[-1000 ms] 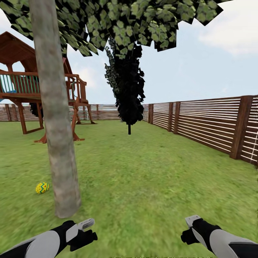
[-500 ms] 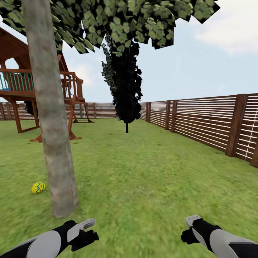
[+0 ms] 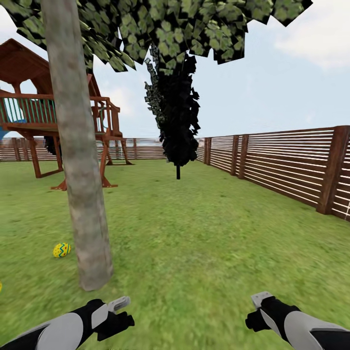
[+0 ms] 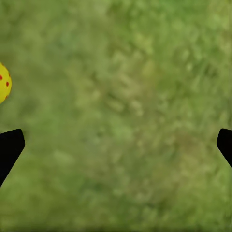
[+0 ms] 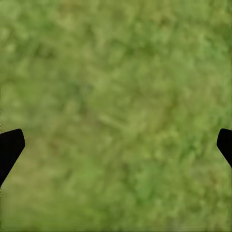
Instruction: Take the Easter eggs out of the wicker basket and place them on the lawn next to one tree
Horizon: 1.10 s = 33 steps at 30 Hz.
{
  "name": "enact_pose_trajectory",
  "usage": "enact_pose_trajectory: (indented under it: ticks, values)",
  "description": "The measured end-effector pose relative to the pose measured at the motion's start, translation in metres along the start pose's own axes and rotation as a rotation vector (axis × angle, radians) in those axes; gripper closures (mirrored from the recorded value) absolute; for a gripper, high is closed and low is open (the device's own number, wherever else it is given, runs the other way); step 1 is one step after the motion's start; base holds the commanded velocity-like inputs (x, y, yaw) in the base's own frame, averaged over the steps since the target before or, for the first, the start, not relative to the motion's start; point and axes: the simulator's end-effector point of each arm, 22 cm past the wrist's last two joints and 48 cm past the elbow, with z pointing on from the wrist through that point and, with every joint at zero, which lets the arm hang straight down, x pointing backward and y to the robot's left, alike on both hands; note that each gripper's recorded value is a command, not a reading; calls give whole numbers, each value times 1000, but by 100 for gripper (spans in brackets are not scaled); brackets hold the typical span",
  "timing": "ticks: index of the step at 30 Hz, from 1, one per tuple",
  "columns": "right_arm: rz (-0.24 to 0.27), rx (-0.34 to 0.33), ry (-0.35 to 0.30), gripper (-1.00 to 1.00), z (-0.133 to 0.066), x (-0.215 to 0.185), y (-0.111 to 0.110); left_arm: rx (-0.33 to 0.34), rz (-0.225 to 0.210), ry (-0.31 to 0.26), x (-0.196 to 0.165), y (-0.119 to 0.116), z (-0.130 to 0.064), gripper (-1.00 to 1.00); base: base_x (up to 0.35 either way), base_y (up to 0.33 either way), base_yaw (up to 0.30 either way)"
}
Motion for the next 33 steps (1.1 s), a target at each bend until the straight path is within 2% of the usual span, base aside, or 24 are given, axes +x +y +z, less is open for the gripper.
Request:
enact_pose_trajectory:
  ticks: [9, 12, 33]
  values:
    - [-13, -26, 27, -100, 6, 9, 24, -2, -2, 12, 4, 1, 4, -100, 0, 0, 4]
    - [-17, -26, 35, -100, 8, 12, 24, -5, -2, 16, 6, 2, 6, -100, 0, 0, 0]
    - [-23, -32, 69, -100, -16, -2, 18, -14, -9, 50, -5, -6, -19, -100, 0, 0, 0]
